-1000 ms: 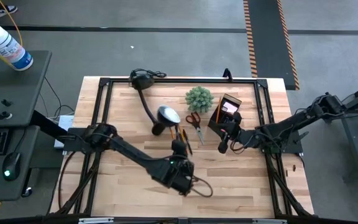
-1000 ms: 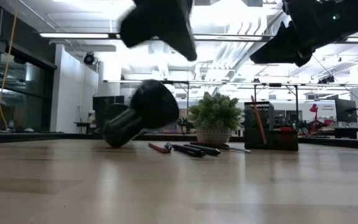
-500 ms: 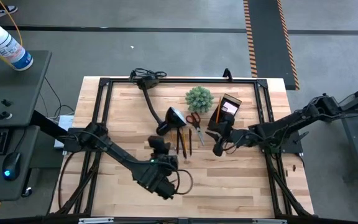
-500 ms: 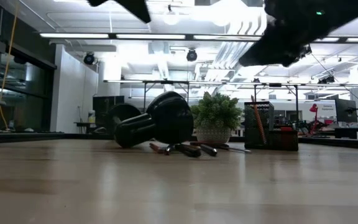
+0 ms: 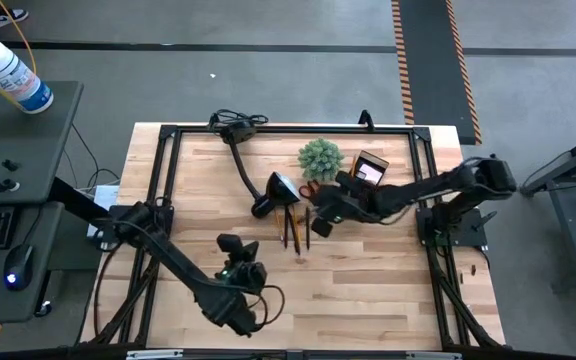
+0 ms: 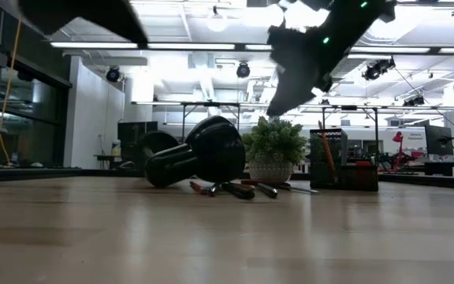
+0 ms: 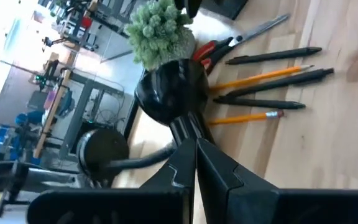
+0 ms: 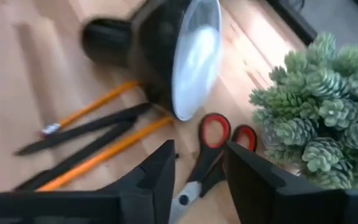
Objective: Pick and place office supplies into organizer
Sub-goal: Put the black scissors into the desk organizer
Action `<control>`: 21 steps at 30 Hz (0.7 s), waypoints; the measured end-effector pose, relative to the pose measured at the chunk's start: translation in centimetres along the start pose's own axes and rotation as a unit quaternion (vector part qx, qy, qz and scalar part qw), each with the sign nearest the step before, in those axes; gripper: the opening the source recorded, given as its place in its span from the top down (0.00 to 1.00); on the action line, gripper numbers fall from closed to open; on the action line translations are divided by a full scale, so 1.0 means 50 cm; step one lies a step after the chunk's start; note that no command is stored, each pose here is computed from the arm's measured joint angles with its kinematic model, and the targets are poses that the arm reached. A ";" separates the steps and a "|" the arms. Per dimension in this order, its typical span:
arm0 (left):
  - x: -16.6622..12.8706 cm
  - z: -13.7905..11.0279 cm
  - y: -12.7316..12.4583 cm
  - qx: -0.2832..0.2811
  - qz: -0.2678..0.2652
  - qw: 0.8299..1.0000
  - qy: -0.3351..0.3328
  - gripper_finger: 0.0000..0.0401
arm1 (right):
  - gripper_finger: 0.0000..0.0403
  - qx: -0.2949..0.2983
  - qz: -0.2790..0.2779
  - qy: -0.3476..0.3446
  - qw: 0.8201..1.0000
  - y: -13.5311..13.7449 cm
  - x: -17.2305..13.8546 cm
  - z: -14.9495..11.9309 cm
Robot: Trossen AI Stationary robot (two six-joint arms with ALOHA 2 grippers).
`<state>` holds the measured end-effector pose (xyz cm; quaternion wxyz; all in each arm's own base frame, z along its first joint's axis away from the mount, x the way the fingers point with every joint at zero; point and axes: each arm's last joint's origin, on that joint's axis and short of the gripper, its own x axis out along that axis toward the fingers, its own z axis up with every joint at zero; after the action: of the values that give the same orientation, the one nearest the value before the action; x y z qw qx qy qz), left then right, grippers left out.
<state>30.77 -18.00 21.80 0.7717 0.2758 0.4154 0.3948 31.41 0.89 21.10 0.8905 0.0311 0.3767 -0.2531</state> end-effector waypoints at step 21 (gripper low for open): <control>-0.039 -0.131 -0.050 -0.083 0.006 0.995 -0.046 0.99 | 0.45 0.159 0.014 0.089 0.983 -0.074 0.107 0.003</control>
<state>25.44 -20.33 17.45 0.8080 0.2309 0.3436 0.4191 32.92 -4.65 18.03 0.8404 0.2002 0.4091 -0.2937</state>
